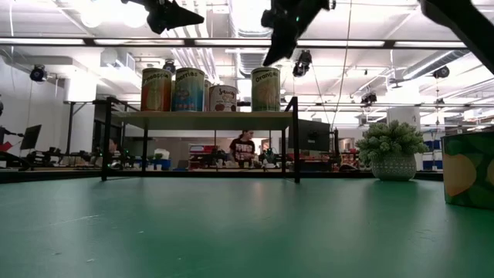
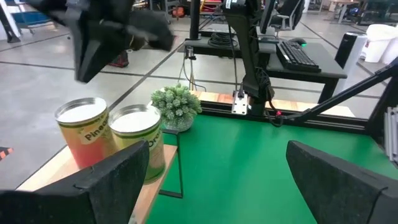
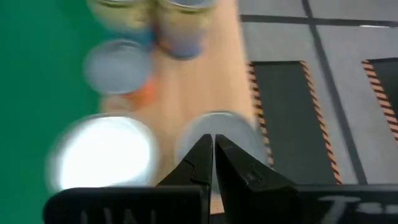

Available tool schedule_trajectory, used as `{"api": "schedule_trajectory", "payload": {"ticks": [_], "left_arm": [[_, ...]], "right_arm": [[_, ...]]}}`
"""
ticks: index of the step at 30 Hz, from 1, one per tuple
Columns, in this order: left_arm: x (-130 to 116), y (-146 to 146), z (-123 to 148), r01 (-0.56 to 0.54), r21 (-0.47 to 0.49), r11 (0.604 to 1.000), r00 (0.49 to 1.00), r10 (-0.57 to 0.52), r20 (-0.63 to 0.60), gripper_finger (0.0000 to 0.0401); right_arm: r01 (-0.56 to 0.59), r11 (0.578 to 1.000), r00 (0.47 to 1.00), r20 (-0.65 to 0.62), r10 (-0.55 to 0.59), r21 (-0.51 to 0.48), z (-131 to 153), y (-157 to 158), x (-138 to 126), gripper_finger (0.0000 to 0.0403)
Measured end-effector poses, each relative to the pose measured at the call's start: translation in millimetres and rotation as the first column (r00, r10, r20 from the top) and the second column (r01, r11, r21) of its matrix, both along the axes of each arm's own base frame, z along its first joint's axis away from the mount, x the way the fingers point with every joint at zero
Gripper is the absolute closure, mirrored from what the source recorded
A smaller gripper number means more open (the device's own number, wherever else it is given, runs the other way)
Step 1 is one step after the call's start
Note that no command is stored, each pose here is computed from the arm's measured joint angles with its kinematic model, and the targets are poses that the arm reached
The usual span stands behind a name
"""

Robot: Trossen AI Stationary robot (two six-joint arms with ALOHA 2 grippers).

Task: Pick and place cans onto a shelf
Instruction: Put the canned sliced peaches on the shelf

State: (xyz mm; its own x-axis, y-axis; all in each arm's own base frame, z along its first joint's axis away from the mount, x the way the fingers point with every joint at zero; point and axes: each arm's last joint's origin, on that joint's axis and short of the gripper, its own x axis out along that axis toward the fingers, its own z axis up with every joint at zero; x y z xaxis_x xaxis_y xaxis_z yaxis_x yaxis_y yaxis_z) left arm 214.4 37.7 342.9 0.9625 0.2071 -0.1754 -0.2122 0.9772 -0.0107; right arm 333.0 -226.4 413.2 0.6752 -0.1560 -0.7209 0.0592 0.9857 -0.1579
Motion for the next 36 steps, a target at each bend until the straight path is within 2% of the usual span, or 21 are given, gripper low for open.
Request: {"api": "schedule_trajectory", "payload": {"ticks": [6,10,17,22,27,32,36], "left_arm": [[-3,-12,-3,0.029,0.005,1.0,1.0,-0.029,-0.001,0.0043],[-10,-21,-5,0.011,0.024,1.0,1.0,-0.011,0.01,0.0054],[-17,-39,-13,0.081,0.013,0.997,0.996,-0.081,0.029,0.0079],[-18,-43,-19,0.103,-0.002,0.995,0.994,-0.103,0.03,0.009],[-18,-44,-16,0.105,-0.002,0.994,0.994,-0.105,0.041,0.0095],[-19,-44,-15,0.108,-0.002,0.994,0.993,-0.108,0.041,0.0095],[-20,-44,-15,0.11,0.007,0.994,0.993,-0.111,0.036,0.0095]], "right_arm": [[-0.073,0.989,0.997,-0.01,0.075,0.129,19,63,0,0.0394],[-0.133,0.965,0.99,-0.015,0.139,0.227,27,116,6,0.0394],[-0.144,0.905,0.98,-0.069,0.186,0.4,23,207,21,0.0394],[0.012,0.907,0.971,-0.22,0.089,0.421,-6,260,29,0.0394],[0.155,0.891,0.905,-0.424,0.045,0.427,-53,301,25,0.0394],[0.325,0.865,0.807,-0.589,-0.042,0.384,-94,320,0,0.0394],[0.432,0.817,0.773,-0.623,-0.118,0.382,-119,326,-27,0.0394]]}}
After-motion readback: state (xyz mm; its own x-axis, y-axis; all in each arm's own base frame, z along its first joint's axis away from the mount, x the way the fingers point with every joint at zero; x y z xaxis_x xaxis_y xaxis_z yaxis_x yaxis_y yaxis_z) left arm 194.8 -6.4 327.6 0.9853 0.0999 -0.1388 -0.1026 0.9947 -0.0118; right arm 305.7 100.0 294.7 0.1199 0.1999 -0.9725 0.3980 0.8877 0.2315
